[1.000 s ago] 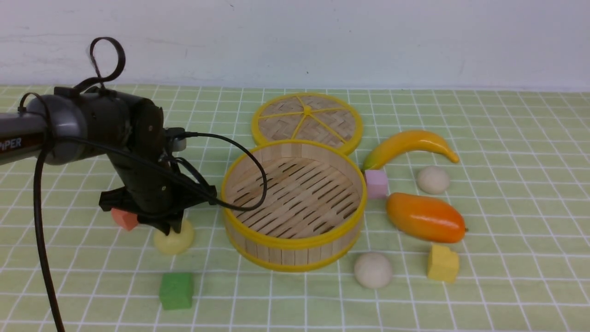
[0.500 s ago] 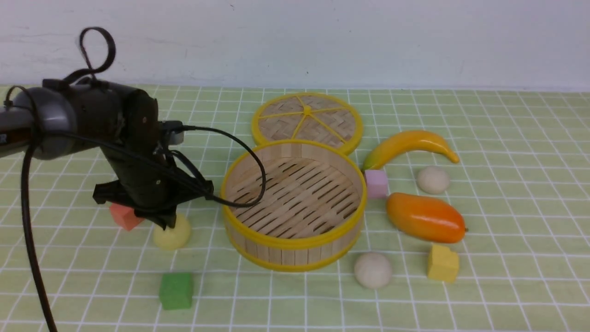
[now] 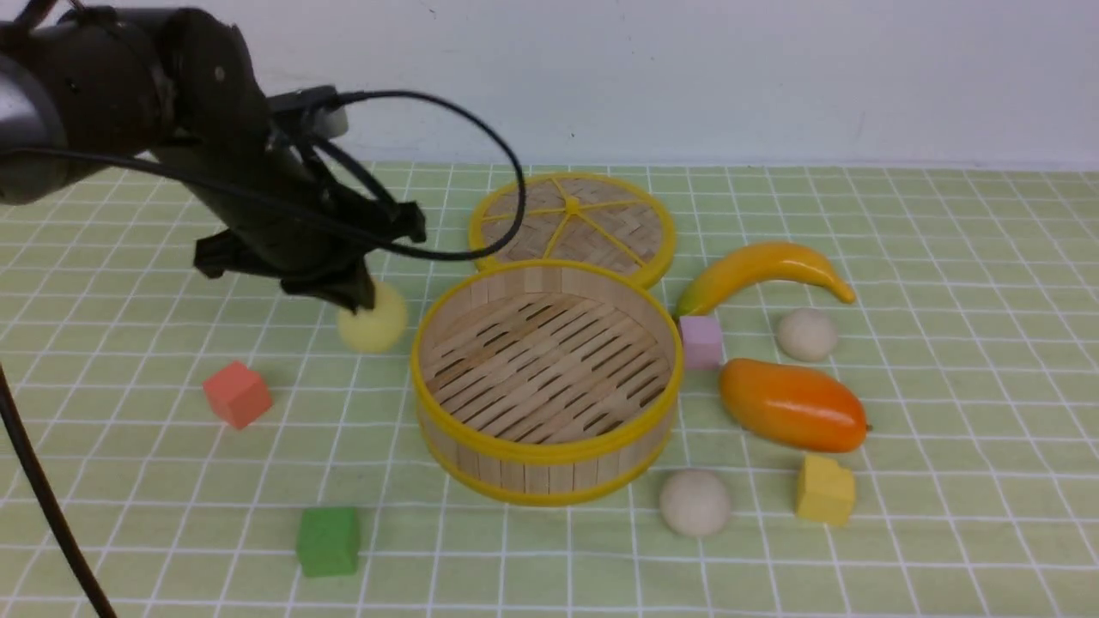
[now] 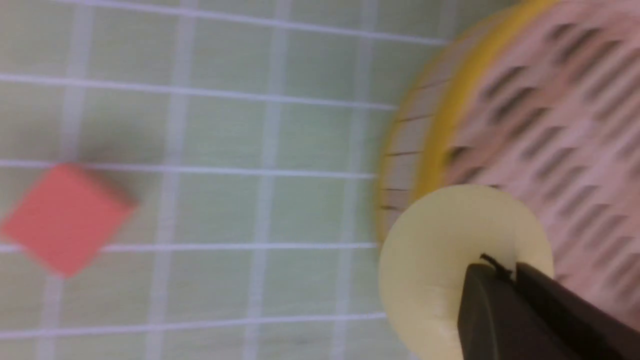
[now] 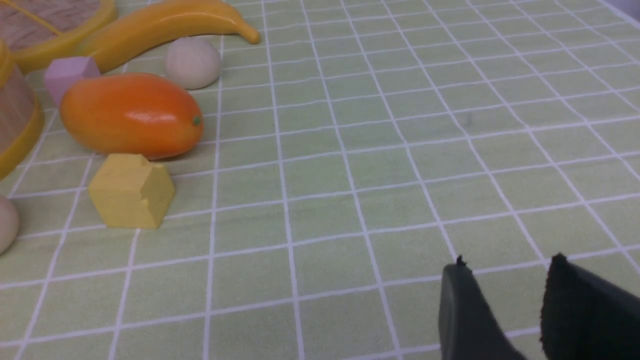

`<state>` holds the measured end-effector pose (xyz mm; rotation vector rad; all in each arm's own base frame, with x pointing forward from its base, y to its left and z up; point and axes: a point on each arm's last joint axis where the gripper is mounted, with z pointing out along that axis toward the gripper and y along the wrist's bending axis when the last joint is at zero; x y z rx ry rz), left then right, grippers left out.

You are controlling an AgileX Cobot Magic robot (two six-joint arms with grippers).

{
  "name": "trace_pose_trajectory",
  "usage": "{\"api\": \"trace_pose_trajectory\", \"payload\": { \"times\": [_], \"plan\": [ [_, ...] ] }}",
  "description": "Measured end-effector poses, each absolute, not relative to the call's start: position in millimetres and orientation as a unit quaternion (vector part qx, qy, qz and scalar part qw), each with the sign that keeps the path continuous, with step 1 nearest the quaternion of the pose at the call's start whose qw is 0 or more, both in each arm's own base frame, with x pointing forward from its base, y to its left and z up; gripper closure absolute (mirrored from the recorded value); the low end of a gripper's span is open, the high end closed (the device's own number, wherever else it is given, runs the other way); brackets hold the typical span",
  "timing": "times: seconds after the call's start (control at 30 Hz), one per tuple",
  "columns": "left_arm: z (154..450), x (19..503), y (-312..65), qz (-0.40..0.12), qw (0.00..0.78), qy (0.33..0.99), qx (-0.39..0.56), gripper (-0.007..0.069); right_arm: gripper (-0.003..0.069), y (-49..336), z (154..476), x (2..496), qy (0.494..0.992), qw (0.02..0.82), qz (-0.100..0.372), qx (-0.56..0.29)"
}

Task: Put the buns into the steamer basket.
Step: Use the left arm to put the steamed stuffed bun into the steamer

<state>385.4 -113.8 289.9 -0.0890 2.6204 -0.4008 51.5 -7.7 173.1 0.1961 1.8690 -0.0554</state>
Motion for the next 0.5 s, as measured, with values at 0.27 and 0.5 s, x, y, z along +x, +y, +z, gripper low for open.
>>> {"api": "trace_pose_trajectory", "payload": {
  "times": [0.27,0.5],
  "plan": [
    [281,395,-131,-0.234,0.238,0.942,-0.044,0.0638,0.0420,-8,173,51,0.803,0.590,-0.024,0.084],
    [244,410,-139,-0.256,0.205,0.943,-0.054,0.0635,0.0420,-8,173,51,0.803,0.590,-0.024,0.084]
  ]
}}
